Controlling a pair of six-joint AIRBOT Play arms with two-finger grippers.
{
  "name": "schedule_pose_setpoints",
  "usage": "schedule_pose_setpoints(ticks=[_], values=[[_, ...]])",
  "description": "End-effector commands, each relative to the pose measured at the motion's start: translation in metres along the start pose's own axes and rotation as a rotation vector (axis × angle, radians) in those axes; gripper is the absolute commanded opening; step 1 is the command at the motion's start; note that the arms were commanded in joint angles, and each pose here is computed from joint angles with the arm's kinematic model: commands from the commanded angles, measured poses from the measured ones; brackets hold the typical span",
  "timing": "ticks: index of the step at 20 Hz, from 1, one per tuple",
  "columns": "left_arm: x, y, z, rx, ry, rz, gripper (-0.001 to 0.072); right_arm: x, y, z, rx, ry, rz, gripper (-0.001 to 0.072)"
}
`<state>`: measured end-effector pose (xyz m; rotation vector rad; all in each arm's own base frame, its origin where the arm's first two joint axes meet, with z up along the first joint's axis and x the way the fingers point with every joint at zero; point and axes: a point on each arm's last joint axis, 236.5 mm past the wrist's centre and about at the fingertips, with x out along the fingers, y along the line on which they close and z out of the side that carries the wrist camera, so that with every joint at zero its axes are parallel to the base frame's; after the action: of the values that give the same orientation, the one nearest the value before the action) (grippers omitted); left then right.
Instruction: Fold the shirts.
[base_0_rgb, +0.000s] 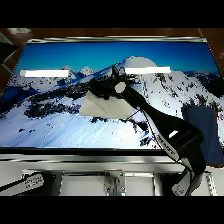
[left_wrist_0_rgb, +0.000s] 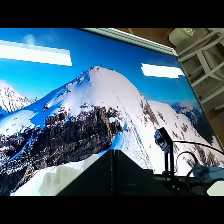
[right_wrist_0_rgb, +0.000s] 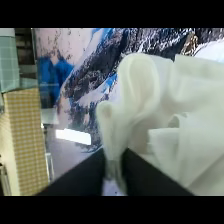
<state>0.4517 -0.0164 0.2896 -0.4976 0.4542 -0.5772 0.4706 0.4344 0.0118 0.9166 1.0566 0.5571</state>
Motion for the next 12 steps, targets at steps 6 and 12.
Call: schedule_pose_setpoints(ticks=[6, 12], values=[[0.008, -0.007, -0.009, 0.005, 0.036, -0.03, 0.0037, -0.053, -0.016, -0.022, -0.14, 0.256, -0.073, 0.052], [0.008, -0.007, -0.01, 0.005, 0.037, -0.03, 0.0037, -0.216, -0.141, 0.026, -0.187, 0.411, -0.611, 0.0666]])
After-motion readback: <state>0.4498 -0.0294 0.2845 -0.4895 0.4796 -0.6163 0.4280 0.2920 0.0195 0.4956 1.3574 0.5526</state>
